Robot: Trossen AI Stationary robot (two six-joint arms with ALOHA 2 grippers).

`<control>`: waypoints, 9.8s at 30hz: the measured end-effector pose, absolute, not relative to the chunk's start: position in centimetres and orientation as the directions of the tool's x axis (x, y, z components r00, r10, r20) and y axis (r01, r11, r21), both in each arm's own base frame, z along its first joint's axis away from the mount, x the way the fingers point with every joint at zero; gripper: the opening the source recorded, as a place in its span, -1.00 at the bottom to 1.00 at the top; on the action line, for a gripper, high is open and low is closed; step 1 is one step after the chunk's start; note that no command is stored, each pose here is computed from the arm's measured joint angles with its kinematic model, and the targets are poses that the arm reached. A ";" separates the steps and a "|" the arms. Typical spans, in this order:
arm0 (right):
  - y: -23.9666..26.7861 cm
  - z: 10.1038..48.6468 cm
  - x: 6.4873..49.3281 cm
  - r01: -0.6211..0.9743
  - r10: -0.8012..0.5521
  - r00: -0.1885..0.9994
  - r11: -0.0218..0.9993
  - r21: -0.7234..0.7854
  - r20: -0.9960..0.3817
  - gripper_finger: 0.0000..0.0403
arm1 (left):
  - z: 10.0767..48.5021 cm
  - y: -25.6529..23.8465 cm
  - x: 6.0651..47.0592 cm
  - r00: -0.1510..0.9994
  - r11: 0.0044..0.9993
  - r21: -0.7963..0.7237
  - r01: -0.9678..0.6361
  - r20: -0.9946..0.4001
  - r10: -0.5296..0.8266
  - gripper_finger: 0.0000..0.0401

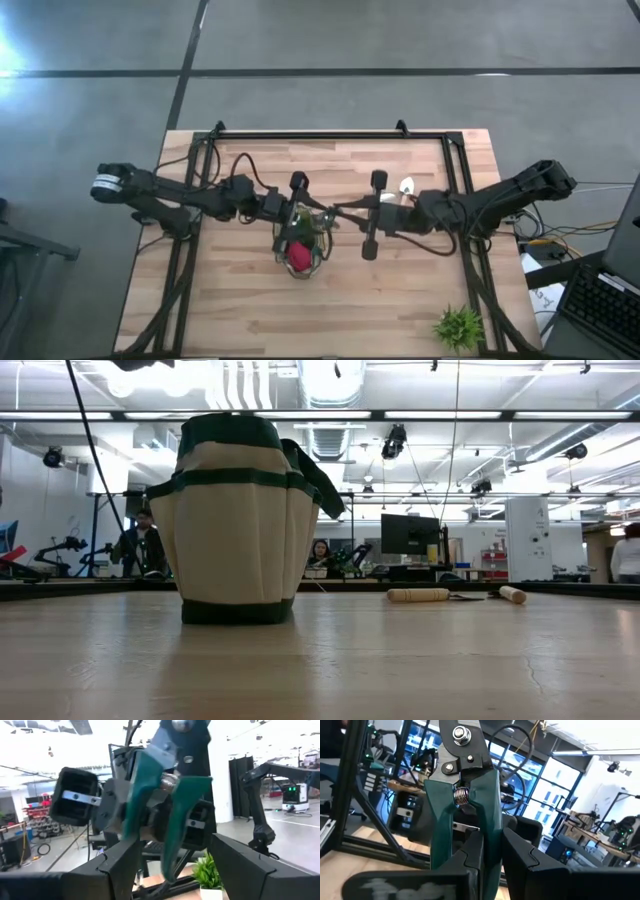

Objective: Pick & Place Garden tools in Gardening bag
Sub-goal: Put the green shear scissors into the gardening bag

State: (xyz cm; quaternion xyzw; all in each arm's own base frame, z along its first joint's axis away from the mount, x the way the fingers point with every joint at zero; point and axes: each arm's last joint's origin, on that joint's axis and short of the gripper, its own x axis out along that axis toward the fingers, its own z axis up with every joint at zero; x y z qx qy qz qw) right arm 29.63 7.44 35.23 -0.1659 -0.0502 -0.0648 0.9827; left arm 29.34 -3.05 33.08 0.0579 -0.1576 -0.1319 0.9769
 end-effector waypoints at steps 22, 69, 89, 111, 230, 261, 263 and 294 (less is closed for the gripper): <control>8.1 37.2 28.5 -0.015 -0.224 0.945 0.702 -0.712 -0.240 -0.83 | 32.8 -1.8 29.6 0.940 0.952 0.014 0.305 0.154 -0.304 0.22; 9.5 39.5 30.9 0.288 -0.380 0.920 0.825 -0.486 -0.099 -0.83 | 33.9 -0.1 31.6 0.852 0.872 0.358 0.333 0.282 -0.441 0.22; 9.2 39.4 31.1 0.282 -0.366 0.924 0.845 -0.454 -0.107 -0.83 | 34.0 0.0 32.7 0.850 0.874 0.359 0.329 0.290 -0.439 -0.73; 10.0 41.3 26.9 0.391 -0.474 0.874 0.818 -0.422 -0.108 0.10 | 33.4 0.1 31.9 0.907 0.877 0.316 0.361 0.098 -0.409 -0.74; 4.9 33.4 30.1 -0.076 0.104 0.977 0.985 0.155 -0.184 0.01 | 30.7 -8.0 27.3 0.475 -0.189 0.737 0.649 -0.199 0.857 -0.74; 1.0 32.5 39.7 0.126 -0.077 0.965 0.974 0.187 -0.252 -0.21 | 31.7 -8.0 27.9 0.502 -0.194 0.735 0.650 -0.224 0.835 -0.74; 0.9 32.6 39.6 0.127 -0.078 0.965 0.974 0.187 -0.249 -0.30 | 31.8 -8.0 27.9 0.501 -0.193 0.738 0.646 -0.220 0.837 -0.74; 0.8 35.3 36.1 0.113 -0.081 0.950 0.989 0.092 -0.301 -0.71 | 34.5 -6.9 25.4 0.495 0.101 0.980 0.171 -0.174 0.851 0.03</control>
